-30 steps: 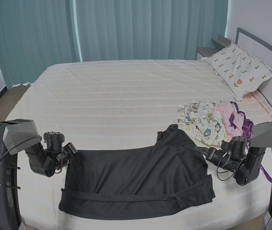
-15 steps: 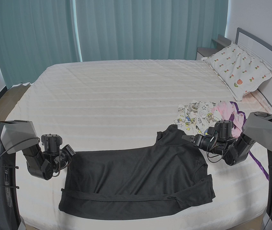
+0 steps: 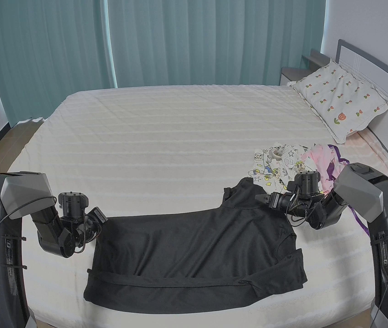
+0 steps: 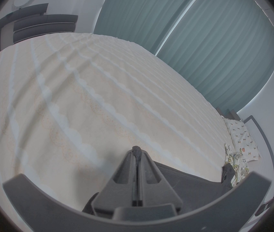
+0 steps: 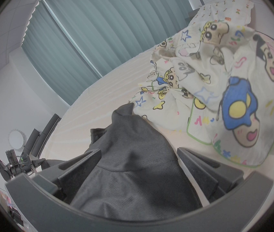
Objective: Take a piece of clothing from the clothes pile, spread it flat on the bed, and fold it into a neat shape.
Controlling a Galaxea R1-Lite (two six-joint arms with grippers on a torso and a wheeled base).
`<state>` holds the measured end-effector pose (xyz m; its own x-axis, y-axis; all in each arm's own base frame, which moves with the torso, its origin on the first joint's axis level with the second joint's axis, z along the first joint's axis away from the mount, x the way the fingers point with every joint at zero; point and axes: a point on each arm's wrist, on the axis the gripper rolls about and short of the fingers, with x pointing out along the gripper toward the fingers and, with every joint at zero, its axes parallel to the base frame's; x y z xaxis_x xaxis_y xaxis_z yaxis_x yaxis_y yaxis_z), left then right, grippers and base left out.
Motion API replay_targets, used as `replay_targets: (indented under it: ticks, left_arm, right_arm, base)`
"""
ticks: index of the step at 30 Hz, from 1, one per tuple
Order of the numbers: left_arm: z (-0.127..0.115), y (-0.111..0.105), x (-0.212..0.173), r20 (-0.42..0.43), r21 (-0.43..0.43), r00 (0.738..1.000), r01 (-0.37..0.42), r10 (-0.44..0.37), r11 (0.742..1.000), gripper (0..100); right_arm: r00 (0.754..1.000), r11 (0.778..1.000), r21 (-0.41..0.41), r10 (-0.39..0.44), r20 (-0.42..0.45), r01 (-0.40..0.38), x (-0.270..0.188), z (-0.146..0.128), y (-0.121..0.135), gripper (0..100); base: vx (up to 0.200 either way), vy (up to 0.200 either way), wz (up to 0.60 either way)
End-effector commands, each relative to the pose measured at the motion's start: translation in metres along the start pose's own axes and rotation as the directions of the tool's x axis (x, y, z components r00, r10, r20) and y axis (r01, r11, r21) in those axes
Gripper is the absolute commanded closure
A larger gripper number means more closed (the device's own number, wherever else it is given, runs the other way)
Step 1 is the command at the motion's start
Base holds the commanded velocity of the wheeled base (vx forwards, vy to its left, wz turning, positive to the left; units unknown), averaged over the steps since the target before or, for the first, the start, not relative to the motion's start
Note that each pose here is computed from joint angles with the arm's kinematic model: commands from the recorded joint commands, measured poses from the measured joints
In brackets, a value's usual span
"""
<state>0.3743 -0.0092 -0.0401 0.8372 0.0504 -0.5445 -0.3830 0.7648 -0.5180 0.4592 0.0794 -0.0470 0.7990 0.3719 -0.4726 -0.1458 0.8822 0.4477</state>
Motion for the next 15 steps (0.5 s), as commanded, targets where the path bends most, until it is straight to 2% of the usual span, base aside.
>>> replay_targets:
  ticks: [1,15]
  left_arm:
    - [-0.0008,-0.0001,-0.0003,-0.003,0.001,1.0,0.001,-0.001,1.0,100]
    - [-0.0015,-0.001,-0.0004,-0.005,0.001,1.0,0.003,-0.003,1.0,100]
  right_arm:
    - [1.0,1.0,0.003,-0.006,-0.01,0.006,0.0089,-0.0057,-0.0049,0]
    - [1.0,1.0,0.016,-0.011,-0.029,0.011,0.0115,-0.0041,-0.004,0]
  base:
    - [0.0,0.0,0.0]
    - [0.0,0.0,0.0]
